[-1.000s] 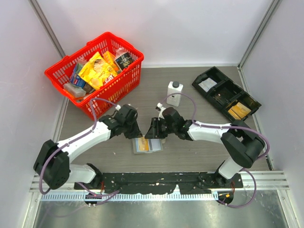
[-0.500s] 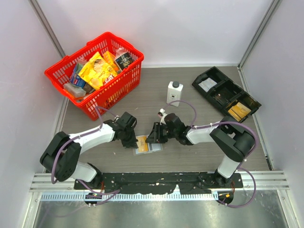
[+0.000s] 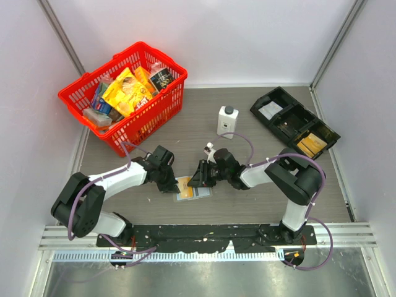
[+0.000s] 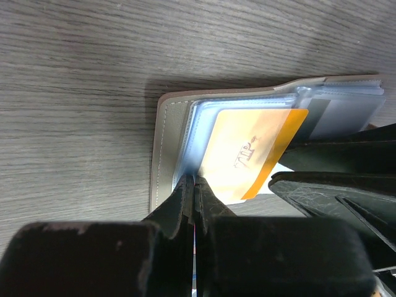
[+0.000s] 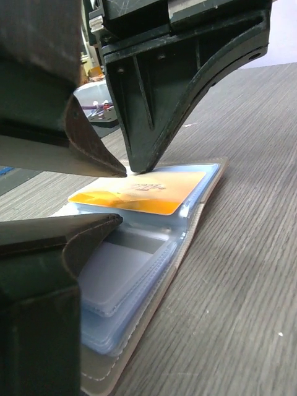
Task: Take the credit cards out of the card holder
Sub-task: Remove the credit card from the card holder.
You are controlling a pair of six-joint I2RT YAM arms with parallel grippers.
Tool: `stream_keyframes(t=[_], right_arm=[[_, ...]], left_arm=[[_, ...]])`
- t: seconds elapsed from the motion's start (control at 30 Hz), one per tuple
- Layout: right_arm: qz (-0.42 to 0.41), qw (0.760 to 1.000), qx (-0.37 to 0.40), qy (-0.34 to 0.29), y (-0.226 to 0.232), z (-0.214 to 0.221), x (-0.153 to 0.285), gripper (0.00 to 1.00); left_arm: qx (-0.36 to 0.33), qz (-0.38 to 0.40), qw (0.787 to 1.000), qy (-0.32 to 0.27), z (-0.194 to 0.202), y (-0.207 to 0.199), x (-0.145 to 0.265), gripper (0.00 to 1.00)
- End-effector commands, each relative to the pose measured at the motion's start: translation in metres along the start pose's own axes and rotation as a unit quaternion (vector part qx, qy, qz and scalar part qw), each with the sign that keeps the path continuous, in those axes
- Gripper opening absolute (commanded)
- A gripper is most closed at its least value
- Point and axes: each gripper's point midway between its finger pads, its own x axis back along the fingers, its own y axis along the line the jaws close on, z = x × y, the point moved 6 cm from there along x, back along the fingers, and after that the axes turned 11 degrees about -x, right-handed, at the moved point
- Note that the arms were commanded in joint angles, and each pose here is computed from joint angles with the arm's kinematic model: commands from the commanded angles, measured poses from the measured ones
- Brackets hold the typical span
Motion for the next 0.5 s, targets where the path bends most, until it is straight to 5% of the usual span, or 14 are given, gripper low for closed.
stream_keyframes(t=[0.0, 0.3, 0.47], right_arm=[[-0.007, 1.000, 0.005, 0.004, -0.001, -0.001, -0.005, 0.34], [-0.024, 1.000, 0.007, 0.009, 0.000, -0.001, -0.007, 0.06], [-0.034, 0.999, 0.000, -0.003, 0.001, -0.007, 0.004, 0.01]], left_arm=[[0.001, -0.025, 1.000, -0.004, 0.003, 0.013, -0.009, 0.00], [0.000, -0.022, 1.000, -0.005, 0.002, 0.013, -0.009, 0.00], [0.004, -0.022, 1.000, -0.007, 0.002, 0.013, -0.008, 0.00]])
